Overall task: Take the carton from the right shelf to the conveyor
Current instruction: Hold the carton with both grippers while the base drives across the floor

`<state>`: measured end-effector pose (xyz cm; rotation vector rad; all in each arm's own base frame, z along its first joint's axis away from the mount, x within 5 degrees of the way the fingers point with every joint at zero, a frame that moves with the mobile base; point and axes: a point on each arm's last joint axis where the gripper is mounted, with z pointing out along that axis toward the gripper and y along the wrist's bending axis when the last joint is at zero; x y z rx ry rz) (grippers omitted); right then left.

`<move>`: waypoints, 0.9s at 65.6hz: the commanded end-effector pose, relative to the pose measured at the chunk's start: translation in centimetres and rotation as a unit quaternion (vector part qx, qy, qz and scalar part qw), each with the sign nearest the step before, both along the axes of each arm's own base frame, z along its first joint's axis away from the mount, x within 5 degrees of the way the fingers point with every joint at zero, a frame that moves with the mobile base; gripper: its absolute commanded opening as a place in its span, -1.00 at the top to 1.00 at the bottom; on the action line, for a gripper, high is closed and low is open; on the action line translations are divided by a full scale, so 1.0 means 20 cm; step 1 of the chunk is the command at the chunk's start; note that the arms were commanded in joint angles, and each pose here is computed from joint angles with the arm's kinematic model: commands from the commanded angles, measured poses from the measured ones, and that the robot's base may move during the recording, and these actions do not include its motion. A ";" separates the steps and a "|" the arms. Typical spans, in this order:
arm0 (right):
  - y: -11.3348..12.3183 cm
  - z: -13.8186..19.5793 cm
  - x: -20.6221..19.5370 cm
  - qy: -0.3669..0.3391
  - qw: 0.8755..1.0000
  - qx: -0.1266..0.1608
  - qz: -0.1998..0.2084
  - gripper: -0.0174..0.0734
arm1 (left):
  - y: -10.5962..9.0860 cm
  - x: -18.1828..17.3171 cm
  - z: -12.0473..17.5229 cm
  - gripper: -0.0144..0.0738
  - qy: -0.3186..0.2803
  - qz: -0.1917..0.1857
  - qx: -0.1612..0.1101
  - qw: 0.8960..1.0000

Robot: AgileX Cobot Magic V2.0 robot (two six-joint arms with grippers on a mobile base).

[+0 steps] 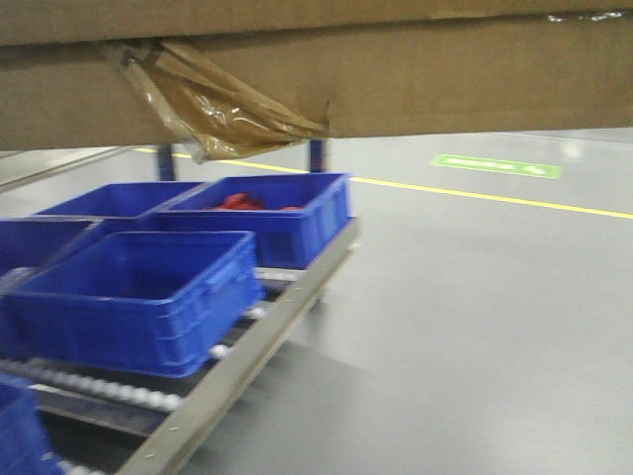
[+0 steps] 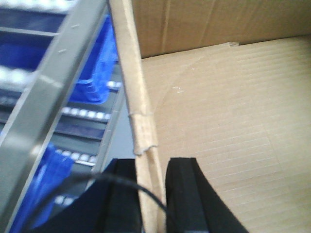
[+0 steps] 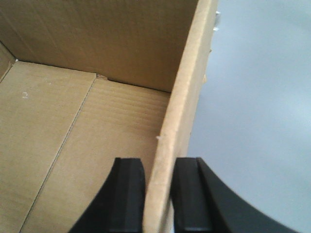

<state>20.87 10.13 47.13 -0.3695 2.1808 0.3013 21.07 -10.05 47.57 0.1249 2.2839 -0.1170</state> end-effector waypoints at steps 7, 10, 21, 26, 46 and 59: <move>0.00 0.05 -0.01 -0.044 0.999 0.013 0.007 0.76 | -0.01 -0.02 0.02 0.69 -0.010 -0.016 -0.020 1.000; 0.00 0.05 -0.01 -0.044 0.999 0.013 0.007 0.76 | -0.01 -0.02 0.02 0.69 -0.010 -0.016 -0.020 1.000; 0.00 0.05 -0.01 -0.044 0.999 0.013 0.007 0.76 | -0.01 -0.02 0.02 0.69 -0.010 -0.016 -0.020 1.000; 0.00 0.05 -0.01 -0.044 0.999 0.013 0.007 0.76 | -0.01 -0.02 0.02 0.69 -0.010 -0.016 -0.020 1.000; 0.00 0.05 -0.01 -0.044 0.999 0.013 0.007 0.76 | -0.01 -0.02 0.02 0.69 -0.010 -0.016 -0.020 1.000; 0.00 0.05 -0.01 -0.044 0.999 0.013 0.007 0.76 | -0.01 -0.02 0.02 0.69 -0.010 -0.016 -0.020 1.000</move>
